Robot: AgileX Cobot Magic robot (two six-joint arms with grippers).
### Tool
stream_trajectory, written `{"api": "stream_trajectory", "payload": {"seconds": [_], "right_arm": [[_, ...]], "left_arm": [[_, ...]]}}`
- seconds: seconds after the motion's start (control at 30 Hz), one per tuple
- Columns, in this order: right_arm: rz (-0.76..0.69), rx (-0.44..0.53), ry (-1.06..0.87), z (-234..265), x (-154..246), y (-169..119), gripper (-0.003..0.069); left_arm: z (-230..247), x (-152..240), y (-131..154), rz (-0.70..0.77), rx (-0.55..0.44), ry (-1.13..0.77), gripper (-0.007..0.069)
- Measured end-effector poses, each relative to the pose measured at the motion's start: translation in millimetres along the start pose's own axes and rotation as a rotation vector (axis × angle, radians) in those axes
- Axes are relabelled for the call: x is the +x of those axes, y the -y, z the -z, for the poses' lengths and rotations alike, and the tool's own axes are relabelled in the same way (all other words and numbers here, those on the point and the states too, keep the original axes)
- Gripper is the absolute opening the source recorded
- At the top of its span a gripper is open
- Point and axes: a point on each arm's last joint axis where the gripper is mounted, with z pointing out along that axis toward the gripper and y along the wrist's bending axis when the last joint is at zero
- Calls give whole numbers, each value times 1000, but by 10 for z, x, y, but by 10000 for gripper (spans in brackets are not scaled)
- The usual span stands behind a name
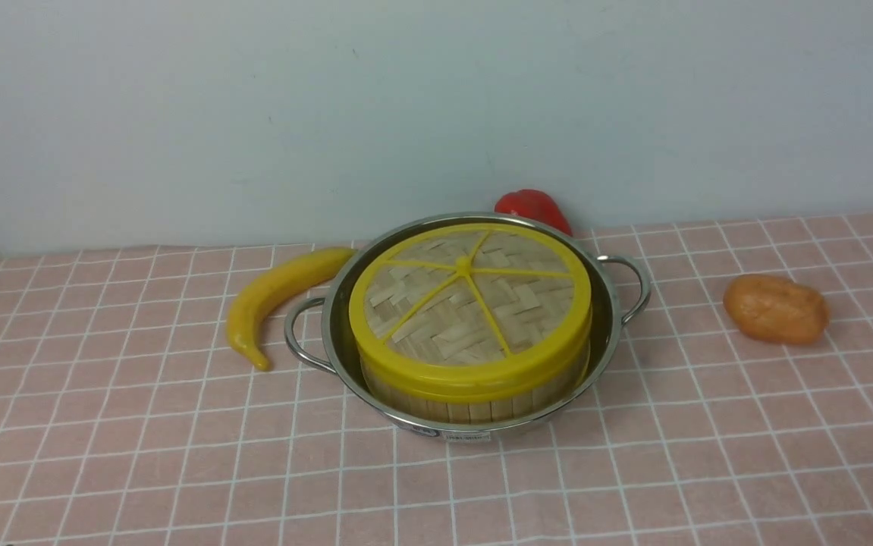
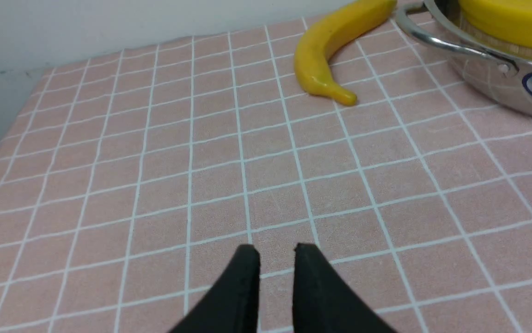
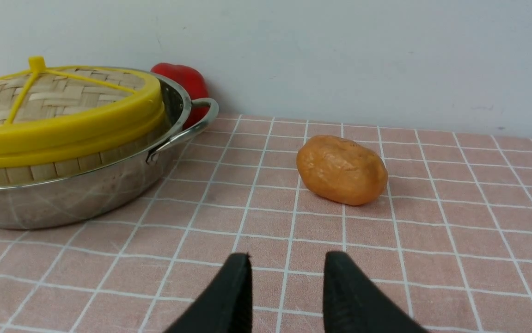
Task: Place the steamer in the pot on the pink tablecloth, and put the lid on the steamer.
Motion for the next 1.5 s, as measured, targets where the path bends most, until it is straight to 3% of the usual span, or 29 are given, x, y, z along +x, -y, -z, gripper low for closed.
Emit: {"api": "stream_trajectory", "payload": {"seconds": [0.27, 0.83, 1.5], "right_arm": [[0, 0, 0, 0, 0, 0, 242], [0, 0, 0, 0, 0, 0, 242], [0, 0, 0, 0, 0, 0, 242]], "left_arm": [[78, 60, 11, -29, -36, 123, 125], [84, 58, 8, 60, -36, 132, 149], [84, 58, 8, 60, -36, 132, 189]]}}
